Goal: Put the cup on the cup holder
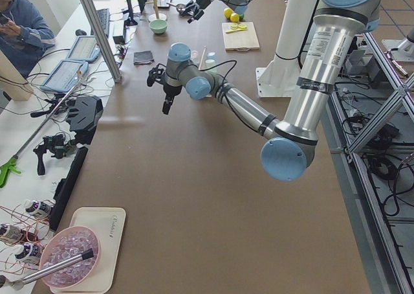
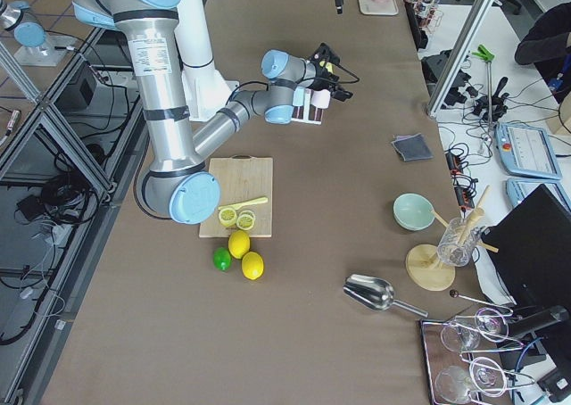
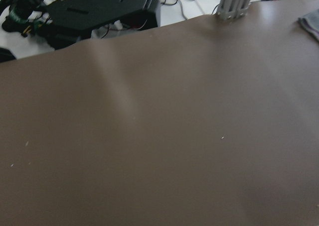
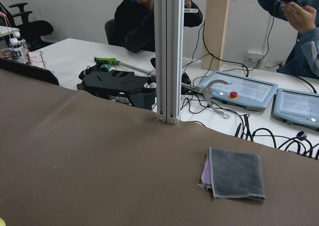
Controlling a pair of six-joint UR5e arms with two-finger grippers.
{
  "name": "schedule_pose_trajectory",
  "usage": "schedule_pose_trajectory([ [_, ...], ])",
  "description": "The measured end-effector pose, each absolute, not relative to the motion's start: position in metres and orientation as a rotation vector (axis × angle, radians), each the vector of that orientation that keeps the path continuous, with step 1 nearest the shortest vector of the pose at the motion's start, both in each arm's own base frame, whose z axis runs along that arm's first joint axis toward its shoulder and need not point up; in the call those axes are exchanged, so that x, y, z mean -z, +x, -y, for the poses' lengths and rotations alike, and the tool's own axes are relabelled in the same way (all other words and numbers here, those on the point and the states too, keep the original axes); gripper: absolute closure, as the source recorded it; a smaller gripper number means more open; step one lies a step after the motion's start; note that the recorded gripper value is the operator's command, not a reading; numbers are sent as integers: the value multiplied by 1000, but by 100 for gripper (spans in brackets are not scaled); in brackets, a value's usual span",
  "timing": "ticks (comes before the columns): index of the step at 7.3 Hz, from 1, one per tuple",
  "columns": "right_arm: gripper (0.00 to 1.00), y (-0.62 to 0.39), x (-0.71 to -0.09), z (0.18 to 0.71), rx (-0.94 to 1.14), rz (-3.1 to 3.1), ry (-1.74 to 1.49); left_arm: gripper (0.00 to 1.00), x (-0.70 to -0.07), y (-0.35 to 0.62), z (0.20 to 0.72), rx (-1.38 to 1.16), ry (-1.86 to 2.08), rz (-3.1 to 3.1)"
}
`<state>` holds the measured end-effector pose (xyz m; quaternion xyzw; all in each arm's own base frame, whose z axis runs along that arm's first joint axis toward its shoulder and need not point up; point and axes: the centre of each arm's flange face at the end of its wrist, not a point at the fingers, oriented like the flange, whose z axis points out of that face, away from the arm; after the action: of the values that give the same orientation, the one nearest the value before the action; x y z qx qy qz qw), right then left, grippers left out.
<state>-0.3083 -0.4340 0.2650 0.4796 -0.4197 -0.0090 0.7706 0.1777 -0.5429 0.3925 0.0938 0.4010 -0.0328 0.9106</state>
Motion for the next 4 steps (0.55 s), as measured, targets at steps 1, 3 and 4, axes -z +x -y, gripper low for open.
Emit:
schedule_pose_trajectory([
  [1, 0, -297, -273, 433, 14, 882, 940, 2, -434, 139, 537, 148, 96, -811],
  [3, 0, -260, -301, 446, -32, 828, 722, 2, -514, 70, 513, 293, -52, -808],
  [4, 0, -231, -315, 460, -70, 805, 605, 2, -547, 39, 504, 337, -92, -809],
])
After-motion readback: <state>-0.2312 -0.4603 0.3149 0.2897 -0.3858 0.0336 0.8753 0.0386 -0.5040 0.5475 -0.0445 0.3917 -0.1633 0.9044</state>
